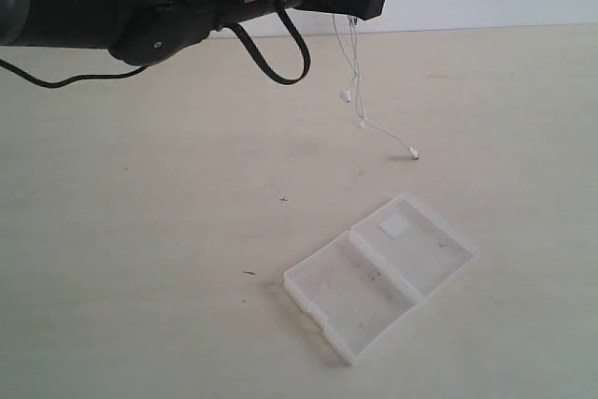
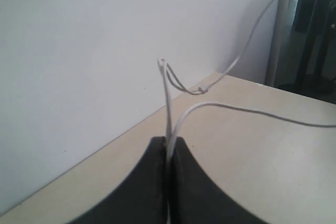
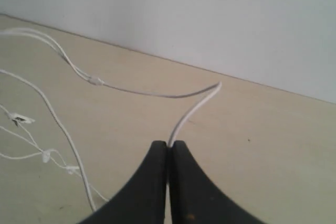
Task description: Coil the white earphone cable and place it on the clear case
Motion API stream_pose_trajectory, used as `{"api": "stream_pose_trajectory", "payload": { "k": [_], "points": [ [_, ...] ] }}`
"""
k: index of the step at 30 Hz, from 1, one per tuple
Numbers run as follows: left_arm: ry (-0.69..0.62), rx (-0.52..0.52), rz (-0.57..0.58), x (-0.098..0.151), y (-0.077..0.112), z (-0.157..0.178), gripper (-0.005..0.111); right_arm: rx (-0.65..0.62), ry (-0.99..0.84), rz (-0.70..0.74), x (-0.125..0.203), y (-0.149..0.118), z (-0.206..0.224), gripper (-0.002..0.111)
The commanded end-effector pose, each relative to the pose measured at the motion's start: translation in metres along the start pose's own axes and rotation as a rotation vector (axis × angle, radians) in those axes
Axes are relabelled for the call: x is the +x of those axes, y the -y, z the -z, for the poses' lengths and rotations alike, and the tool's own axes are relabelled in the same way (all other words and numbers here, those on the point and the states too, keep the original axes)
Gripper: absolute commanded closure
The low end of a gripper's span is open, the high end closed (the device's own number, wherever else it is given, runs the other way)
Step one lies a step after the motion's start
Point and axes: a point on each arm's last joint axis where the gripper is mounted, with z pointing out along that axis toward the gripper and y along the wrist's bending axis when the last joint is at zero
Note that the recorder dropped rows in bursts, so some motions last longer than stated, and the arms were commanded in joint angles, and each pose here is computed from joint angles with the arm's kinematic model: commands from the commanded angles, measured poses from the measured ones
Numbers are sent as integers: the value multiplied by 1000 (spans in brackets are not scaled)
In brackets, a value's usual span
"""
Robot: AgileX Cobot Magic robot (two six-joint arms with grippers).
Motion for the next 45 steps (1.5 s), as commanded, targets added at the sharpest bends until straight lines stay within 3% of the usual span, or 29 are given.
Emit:
{"api": "stream_pose_trajectory", "payload": {
  "k": [1, 13, 22, 33, 45],
  "points": [
    [3, -30, -48, -16, -3, 9, 107, 8, -69, 17, 8, 2, -14, 108],
    [17, -94, -85, -48, -14, 33, 107, 8, -98, 13, 44, -1, -52, 108],
    [10, -99, -85, -49, -14, 34, 107, -4, -98, -15, 48, -3, -64, 107],
    [9, -99, -89, -48, -14, 34, 107, 1, 4, -37, 37, -3, -56, 54],
    [-3, -96, -114, -47, -14, 34, 107, 8, 103, -19, 23, -3, -28, 36]
  ]
}}
